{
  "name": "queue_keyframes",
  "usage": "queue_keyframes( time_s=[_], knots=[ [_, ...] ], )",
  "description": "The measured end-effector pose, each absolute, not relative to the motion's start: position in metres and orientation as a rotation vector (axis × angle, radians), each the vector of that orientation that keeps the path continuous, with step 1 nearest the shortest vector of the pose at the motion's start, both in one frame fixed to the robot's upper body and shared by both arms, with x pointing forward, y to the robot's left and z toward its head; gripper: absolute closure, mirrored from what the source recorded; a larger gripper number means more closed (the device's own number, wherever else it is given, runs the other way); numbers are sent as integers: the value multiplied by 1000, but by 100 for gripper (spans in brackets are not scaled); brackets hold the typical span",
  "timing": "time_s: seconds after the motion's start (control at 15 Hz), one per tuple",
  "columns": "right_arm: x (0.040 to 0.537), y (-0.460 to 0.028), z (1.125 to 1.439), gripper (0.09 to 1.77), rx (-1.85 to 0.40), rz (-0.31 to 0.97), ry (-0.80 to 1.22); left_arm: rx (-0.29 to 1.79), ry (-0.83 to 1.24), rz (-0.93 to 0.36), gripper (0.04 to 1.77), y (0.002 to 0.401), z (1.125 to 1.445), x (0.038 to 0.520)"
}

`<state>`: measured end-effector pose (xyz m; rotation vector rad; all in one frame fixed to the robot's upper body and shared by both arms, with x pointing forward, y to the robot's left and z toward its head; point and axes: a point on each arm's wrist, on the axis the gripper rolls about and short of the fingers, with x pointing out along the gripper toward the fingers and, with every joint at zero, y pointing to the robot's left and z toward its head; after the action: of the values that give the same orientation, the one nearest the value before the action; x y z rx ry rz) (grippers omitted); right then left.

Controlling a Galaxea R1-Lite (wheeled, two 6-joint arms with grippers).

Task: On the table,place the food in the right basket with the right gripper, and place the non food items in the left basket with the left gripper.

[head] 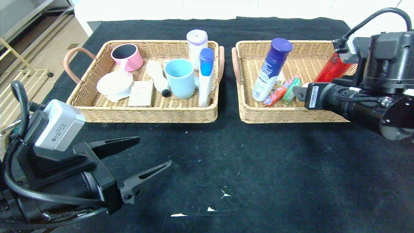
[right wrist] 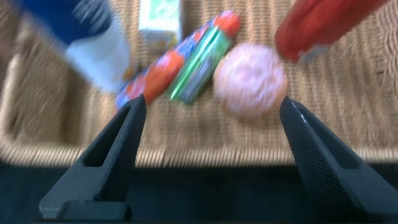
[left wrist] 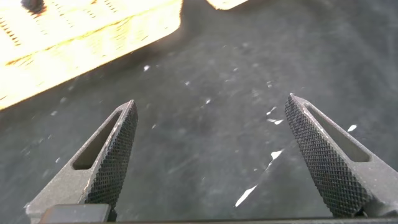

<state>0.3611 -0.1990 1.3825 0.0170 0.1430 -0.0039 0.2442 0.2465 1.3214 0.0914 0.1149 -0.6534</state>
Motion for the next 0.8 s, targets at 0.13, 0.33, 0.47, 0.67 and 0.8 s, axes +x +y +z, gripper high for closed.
queue_keyframes(
  time_s=[0.13,0.33,0.47,0.67,0.8],
  knots=[
    [334,-201,1379,25,-10,39,155,90,110,-597,9,252,1320,238],
    [297,-216,1381,22,-49,84,143,91,84,-523,9,267,1324,217],
    [273,-230,1383,20,-70,106,160,102,118,-481,9,279,1326,198],
    [230,-256,1385,19,-100,156,212,112,146,-428,9,298,1335,164],
    [203,-273,1386,18,-112,176,240,111,125,-378,9,311,1342,141]
  ],
)
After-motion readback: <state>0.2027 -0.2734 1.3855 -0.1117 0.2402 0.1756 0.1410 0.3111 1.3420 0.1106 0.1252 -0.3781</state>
